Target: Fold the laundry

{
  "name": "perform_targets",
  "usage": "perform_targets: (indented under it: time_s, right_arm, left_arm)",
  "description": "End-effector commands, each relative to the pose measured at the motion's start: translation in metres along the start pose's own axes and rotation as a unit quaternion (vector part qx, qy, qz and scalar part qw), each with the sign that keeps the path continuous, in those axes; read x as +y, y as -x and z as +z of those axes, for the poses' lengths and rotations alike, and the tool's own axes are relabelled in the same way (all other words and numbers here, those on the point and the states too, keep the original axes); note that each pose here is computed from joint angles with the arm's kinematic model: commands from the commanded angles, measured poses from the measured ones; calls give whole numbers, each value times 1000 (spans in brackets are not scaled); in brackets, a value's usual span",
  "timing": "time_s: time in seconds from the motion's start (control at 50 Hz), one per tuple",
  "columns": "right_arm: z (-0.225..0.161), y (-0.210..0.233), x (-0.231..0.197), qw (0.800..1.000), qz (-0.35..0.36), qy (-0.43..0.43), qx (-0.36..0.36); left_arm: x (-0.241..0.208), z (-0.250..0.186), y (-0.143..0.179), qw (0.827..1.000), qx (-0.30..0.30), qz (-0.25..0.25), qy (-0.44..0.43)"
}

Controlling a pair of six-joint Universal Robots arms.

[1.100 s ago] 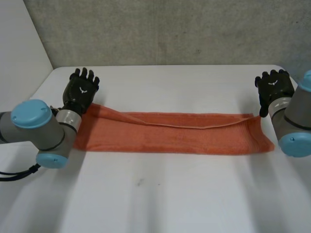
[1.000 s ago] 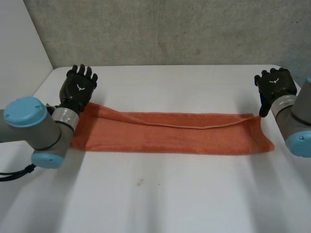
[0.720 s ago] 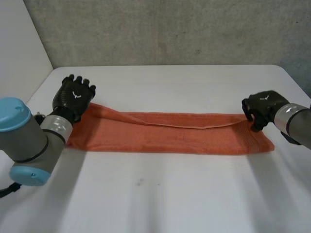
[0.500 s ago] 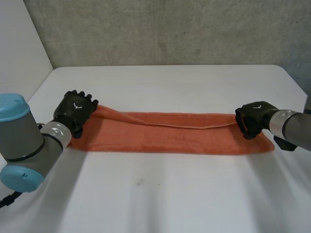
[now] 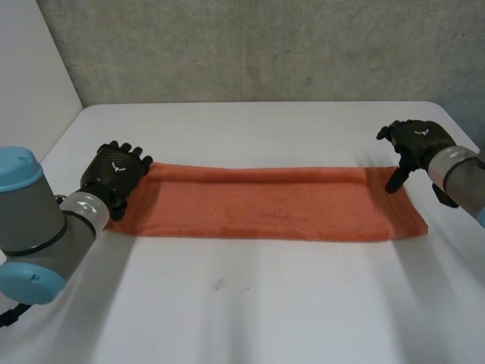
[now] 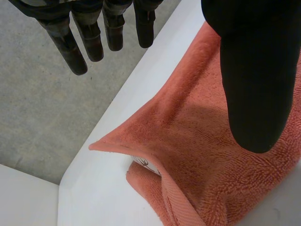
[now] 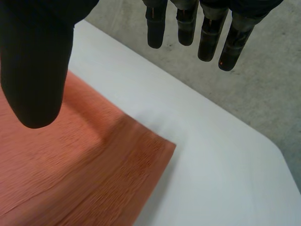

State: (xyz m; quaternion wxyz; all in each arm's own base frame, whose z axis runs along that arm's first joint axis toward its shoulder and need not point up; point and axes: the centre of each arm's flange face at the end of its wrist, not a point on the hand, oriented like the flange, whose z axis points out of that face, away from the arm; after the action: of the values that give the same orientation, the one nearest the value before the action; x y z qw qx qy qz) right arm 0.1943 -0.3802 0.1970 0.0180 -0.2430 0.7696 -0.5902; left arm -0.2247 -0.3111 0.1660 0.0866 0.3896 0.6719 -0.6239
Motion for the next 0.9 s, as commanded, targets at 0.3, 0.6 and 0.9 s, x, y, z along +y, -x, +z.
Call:
perform_targets:
  time_s: [0.3, 0.6, 0.9]
  right_arm:
    - [-52, -6, 76, 996, -46, 66, -28]
    - [-35, -10, 86, 996, -78, 38, -12]
    - [-30, -33, 98, 996, -58, 63, 10]
  left_arm:
    - [4, -9, -6, 1000, 8, -17, 7]
    - [5, -10, -8, 999, 11, -46, 10]
    - [8, -13, -12, 999, 16, -48, 16]
